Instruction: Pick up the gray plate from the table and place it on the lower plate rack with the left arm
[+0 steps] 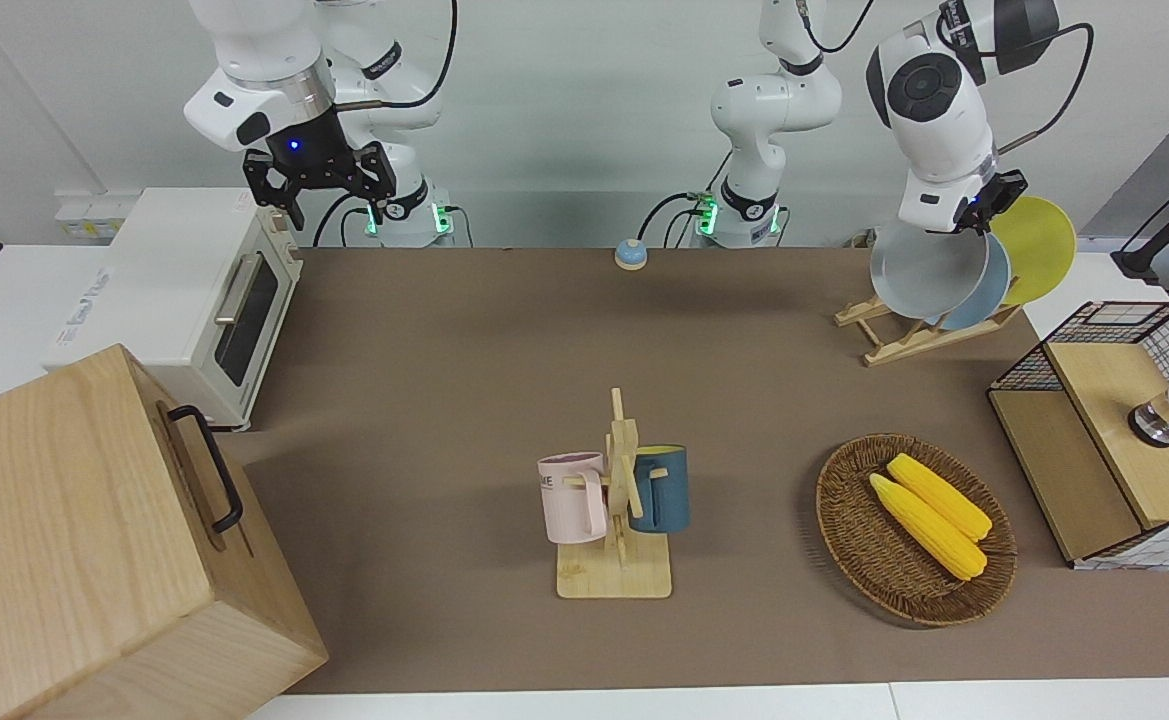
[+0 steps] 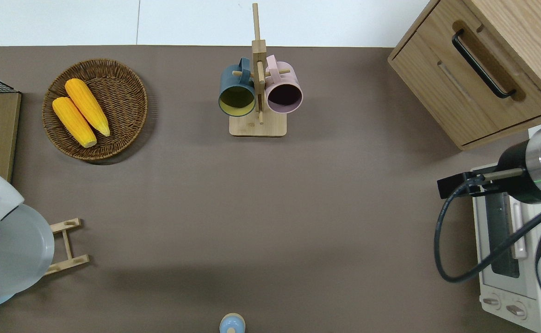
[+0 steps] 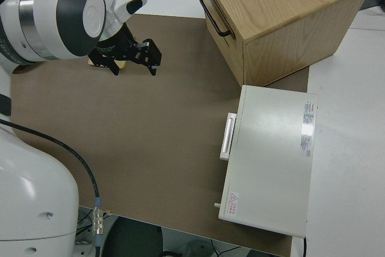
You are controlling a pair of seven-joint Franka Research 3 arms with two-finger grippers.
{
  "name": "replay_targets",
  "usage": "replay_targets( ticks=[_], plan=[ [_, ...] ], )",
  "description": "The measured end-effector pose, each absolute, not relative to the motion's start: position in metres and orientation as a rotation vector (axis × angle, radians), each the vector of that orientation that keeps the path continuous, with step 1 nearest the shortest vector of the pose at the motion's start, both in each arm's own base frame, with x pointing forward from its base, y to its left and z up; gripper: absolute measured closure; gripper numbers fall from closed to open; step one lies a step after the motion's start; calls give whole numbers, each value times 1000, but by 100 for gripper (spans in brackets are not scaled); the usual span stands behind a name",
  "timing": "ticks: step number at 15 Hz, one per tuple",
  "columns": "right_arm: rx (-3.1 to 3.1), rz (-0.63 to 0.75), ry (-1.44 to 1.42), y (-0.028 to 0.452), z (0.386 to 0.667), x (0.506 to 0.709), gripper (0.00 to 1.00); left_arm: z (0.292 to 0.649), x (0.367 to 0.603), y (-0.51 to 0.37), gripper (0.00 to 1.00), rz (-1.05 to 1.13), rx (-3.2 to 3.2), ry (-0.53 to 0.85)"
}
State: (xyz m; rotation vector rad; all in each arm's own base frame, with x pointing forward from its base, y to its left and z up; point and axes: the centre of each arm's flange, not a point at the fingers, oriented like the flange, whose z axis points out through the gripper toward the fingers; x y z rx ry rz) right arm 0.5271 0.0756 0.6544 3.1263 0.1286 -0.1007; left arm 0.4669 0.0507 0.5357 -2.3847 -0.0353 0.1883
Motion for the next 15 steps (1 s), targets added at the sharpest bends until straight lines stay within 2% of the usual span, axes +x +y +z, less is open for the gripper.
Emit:
replay_targets(
  ticks=[15],
  plan=[
    [3126, -101, 129, 76, 654, 527, 1, 469, 449, 24, 96, 110, -2188, -217]
  ],
)
